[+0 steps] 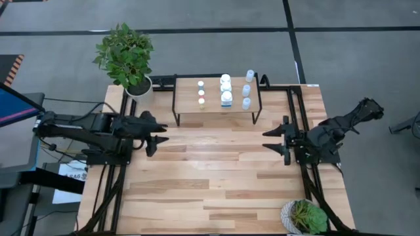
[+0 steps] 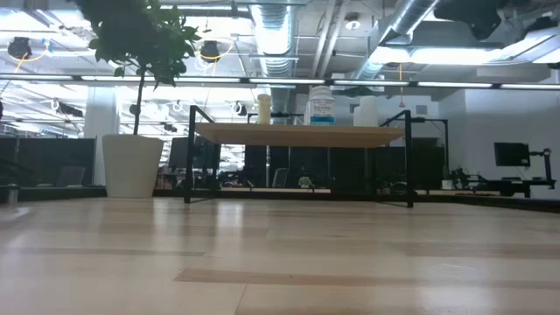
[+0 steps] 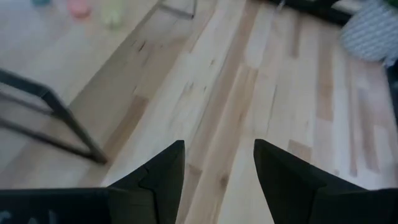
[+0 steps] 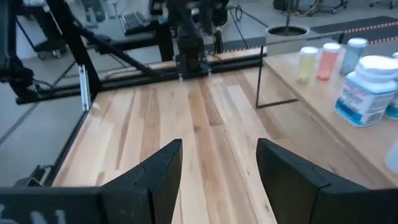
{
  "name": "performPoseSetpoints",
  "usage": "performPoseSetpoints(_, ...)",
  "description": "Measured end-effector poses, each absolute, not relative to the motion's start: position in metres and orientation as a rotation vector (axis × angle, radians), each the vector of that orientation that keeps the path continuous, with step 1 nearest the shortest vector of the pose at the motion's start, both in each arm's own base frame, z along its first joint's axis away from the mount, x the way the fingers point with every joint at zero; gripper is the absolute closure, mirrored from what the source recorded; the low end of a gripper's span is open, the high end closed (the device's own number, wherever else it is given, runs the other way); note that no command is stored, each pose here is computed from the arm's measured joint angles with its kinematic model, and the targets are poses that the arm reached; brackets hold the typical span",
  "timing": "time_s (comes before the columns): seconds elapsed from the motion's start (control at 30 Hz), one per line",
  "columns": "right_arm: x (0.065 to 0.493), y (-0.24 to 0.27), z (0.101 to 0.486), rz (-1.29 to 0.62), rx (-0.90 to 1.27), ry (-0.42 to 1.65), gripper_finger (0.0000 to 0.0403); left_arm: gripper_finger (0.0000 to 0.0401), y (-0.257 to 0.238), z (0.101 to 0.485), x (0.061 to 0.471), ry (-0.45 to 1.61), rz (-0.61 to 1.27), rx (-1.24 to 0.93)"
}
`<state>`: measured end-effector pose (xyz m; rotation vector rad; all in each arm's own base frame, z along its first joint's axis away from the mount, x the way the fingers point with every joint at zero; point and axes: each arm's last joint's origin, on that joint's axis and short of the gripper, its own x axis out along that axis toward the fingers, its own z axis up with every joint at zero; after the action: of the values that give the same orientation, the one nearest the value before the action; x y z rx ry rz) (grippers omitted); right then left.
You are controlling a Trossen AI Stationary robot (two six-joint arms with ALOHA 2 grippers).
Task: Pick and place medicine bottles onto shelf by color
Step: Return to Home Position
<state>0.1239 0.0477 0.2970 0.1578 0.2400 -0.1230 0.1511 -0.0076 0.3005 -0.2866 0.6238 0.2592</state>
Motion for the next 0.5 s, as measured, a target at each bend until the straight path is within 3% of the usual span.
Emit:
performPoseSetpoints(0.23, 0.105, 0.037, 0.302, -0.109, 0.161, 0.169, 0.0175, 0.0223, -0.007, 0.265, 0.136, 0.363, 0.196, -0.265)
performPoseSetpoints(0.5, 0.087, 0.028, 0.279, -0.100, 0.158, 0.124, 0.0175, 0.0223, -0.006, 0.229, 0.119, 0.098, 0.140, -0.220)
